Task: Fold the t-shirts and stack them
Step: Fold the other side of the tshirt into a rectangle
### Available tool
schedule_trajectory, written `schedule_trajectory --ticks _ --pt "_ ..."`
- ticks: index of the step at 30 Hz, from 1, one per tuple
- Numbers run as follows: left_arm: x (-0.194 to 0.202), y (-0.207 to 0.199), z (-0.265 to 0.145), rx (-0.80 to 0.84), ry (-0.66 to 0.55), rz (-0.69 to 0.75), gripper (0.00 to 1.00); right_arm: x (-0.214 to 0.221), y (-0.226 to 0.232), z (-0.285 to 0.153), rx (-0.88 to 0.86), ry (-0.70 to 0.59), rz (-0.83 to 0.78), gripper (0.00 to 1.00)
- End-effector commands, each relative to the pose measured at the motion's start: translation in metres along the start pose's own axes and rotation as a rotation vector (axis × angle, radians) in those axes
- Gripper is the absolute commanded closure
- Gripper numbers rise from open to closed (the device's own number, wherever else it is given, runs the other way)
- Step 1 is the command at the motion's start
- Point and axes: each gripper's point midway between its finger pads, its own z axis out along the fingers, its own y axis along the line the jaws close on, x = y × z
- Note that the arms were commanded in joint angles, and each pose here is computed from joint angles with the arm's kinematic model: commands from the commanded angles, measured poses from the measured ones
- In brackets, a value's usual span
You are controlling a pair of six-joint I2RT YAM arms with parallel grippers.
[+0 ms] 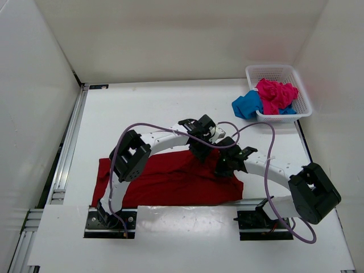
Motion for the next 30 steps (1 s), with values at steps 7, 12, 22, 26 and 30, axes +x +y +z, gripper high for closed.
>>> schedule_trajectory --ticks 7,12,22,26,30 --pt "-0.009 -0.015 -0.024 0.025 -0.05 0.025 0.74 0.012 -0.017 0.0 0.058 0.041 -0.029 1.0" --pt "0.002 -0.013 -0.025 0.016 -0.02 0.019 0.58 0.01 -0.021 0.0 0.073 0.037 -0.03 1.0" --pt "0.008 -0.01 -0.024 0.002 -0.004 0.016 0.49 0.004 -0.019 -0.006 0.063 0.006 -0.05 1.0" --pt "0.01 -0.009 -0.025 -0.007 0.005 0.014 0.54 0.001 -0.016 -0.007 0.055 0.001 -0.061 1.0" --pt "0.01 -0.011 -0.025 0.003 0.006 0.014 0.71 0.0 -0.014 -0.007 0.055 0.001 -0.061 1.0"
